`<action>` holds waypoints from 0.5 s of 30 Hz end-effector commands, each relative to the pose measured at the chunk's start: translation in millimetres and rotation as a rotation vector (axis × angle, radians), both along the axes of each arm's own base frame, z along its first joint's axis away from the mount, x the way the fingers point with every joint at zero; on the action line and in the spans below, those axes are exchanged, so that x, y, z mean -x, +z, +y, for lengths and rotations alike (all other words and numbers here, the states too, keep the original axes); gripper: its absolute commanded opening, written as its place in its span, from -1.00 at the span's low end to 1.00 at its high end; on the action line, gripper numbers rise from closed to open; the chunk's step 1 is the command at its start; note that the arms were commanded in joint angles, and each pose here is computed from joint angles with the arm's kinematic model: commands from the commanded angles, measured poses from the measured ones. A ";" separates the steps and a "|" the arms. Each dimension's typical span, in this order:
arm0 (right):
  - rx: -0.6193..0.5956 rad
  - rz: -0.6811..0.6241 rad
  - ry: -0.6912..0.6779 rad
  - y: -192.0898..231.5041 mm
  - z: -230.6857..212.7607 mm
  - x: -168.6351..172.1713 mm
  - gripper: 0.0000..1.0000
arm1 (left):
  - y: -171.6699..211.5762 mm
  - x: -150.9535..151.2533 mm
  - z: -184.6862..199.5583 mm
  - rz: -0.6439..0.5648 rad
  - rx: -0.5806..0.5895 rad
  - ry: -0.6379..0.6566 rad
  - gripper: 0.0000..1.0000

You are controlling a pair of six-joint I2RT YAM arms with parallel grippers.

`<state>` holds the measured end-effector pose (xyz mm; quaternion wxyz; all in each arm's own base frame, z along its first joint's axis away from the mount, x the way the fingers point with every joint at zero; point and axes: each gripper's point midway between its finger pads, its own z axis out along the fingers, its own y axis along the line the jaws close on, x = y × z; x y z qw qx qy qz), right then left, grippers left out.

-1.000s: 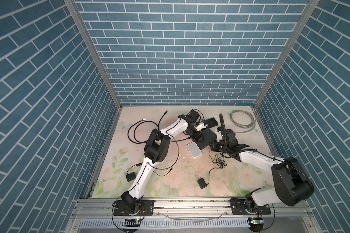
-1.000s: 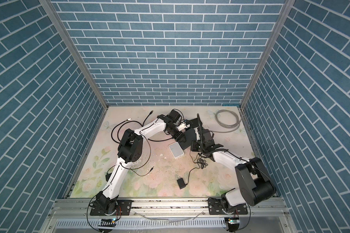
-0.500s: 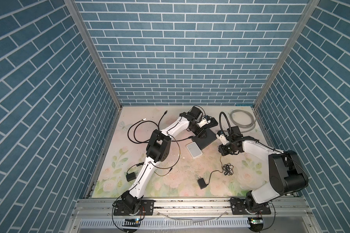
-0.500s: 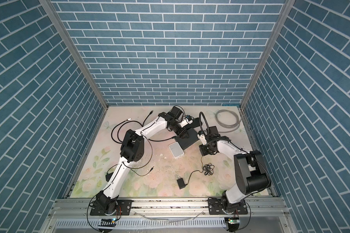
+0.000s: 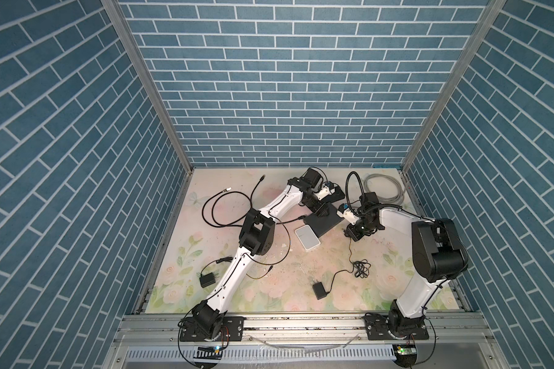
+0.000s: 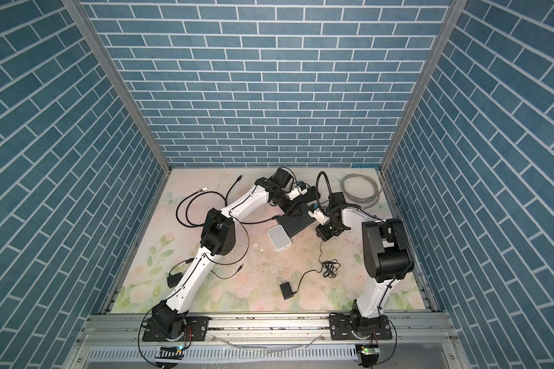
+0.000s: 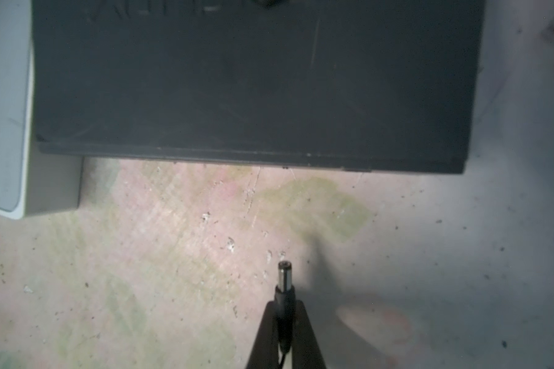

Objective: Insert the plug into the switch port

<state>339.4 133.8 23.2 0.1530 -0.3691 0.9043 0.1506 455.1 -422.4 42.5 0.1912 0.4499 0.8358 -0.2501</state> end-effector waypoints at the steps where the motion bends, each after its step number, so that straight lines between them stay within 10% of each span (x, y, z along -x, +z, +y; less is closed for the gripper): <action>1: 0.005 -0.019 0.054 5.5 -2.4 -7.3 -1.00 | -3.6 19.5 -10.2 0.047 0.009 -0.051 0.40; 15: 0.046 -0.008 0.025 8.0 -15.9 -8.7 -1.00 | -16.1 44.8 -20.6 0.099 -0.021 -0.013 0.29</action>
